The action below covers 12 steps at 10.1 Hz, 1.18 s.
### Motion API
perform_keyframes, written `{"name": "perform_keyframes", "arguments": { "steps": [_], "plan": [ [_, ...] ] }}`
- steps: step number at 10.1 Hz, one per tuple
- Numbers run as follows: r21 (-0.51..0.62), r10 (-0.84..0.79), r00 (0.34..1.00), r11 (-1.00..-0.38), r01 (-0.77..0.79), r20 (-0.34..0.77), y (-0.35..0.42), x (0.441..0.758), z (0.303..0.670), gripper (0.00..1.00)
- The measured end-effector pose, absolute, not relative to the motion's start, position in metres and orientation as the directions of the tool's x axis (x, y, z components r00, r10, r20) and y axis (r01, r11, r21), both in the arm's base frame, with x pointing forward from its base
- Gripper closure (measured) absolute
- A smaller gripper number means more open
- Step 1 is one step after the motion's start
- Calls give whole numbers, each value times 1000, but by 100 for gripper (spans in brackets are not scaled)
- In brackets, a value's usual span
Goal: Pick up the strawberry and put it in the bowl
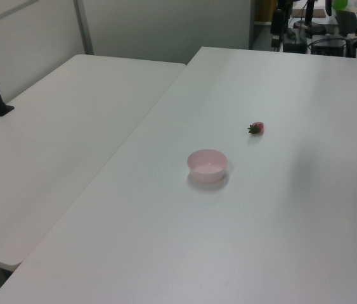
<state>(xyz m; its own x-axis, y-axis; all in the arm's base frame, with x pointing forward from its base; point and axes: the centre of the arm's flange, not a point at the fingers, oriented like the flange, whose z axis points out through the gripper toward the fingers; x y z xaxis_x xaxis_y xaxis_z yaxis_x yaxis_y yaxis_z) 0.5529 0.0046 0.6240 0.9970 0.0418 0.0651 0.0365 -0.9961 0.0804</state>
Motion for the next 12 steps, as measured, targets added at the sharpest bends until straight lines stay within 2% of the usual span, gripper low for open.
{"name": "perform_keyframes", "arguments": {
  "steps": [12],
  "plan": [
    [52,35,997,-998,31,71,5,551,627,0]
  ]
}}
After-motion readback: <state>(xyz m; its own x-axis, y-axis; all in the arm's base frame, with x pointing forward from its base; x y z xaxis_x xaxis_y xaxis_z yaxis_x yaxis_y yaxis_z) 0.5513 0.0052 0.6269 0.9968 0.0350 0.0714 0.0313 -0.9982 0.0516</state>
